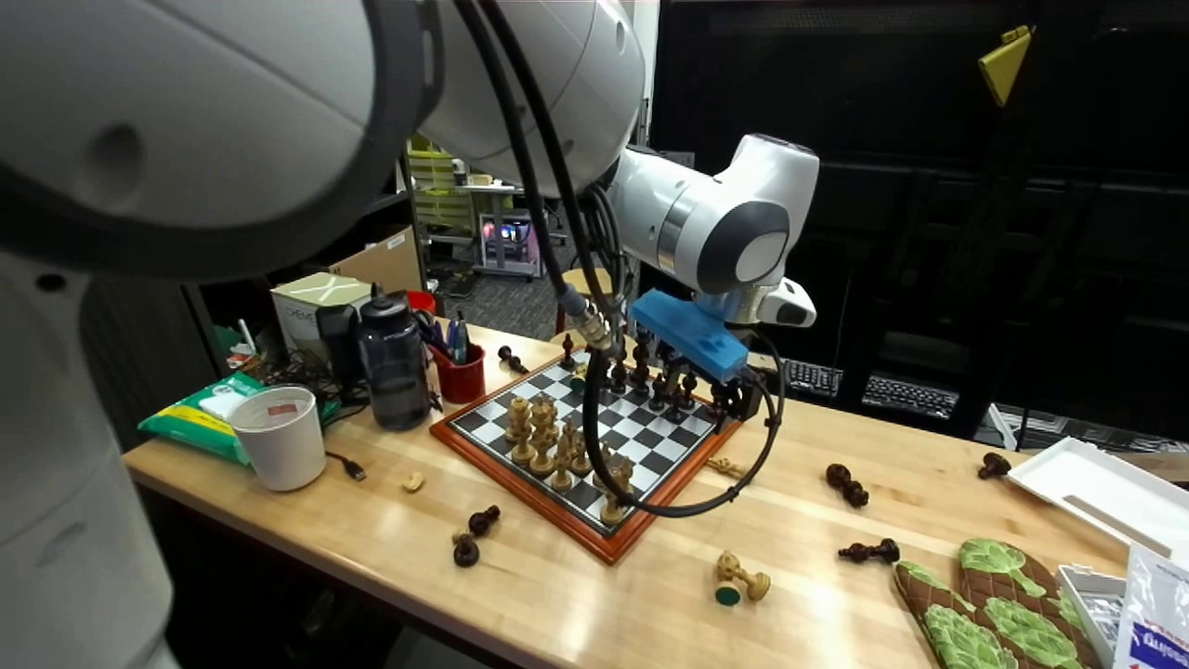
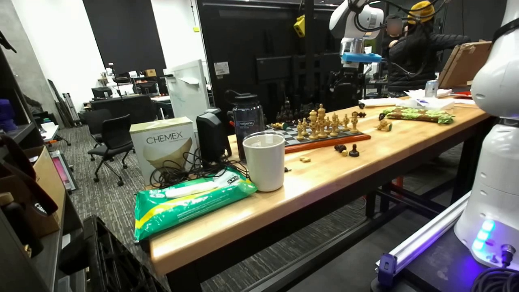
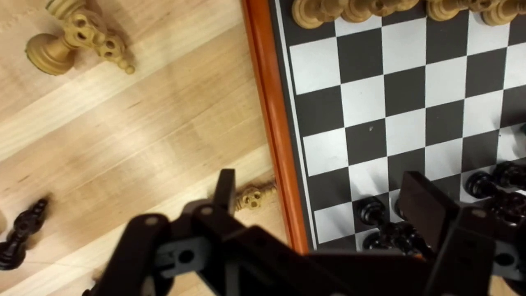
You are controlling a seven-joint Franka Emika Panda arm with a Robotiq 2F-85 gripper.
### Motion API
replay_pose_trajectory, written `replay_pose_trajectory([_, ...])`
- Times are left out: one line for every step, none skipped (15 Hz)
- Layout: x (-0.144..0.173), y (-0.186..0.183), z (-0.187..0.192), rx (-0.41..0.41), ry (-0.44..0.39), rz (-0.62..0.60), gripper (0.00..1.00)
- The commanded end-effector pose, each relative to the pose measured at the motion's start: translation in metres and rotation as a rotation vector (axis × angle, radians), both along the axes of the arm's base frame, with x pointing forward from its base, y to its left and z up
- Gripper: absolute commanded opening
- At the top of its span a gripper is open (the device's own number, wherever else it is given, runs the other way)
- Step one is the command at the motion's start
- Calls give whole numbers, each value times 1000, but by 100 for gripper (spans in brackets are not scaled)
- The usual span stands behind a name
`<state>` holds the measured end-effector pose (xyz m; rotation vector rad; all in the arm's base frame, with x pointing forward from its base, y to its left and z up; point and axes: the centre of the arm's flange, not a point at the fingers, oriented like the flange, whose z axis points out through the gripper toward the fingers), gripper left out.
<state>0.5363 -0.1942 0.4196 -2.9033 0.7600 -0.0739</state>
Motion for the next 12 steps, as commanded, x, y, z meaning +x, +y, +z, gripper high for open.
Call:
replay_pose_trajectory([14,-11,-7,46,13,-119,100])
replay_pose_trajectory([16,-13,-11,50,8,-157,100])
replay_pose_trajectory([18,-17,-16,53,3,-197,100])
replay_pose_trajectory([21,-20,-20,56,-3,-231,100])
replay_pose_trajectory([24,-25,-25,46,-6,-275,100])
replay_pose_trajectory([26,-30,-31,29,-11,-315,100])
replay_pose_trajectory([28,-34,-36,15,-20,-355,100])
replay_pose_trajectory([29,-35,-38,26,-28,-357,100])
replay_pose_trajectory([22,-30,-35,21,-14,-309,100])
replay_pose_trajectory([24,-33,-40,17,-16,-322,100])
replay_pose_trajectory([25,-34,-43,15,-14,-329,100])
replay_pose_trajectory([26,-35,-44,15,-13,-334,100])
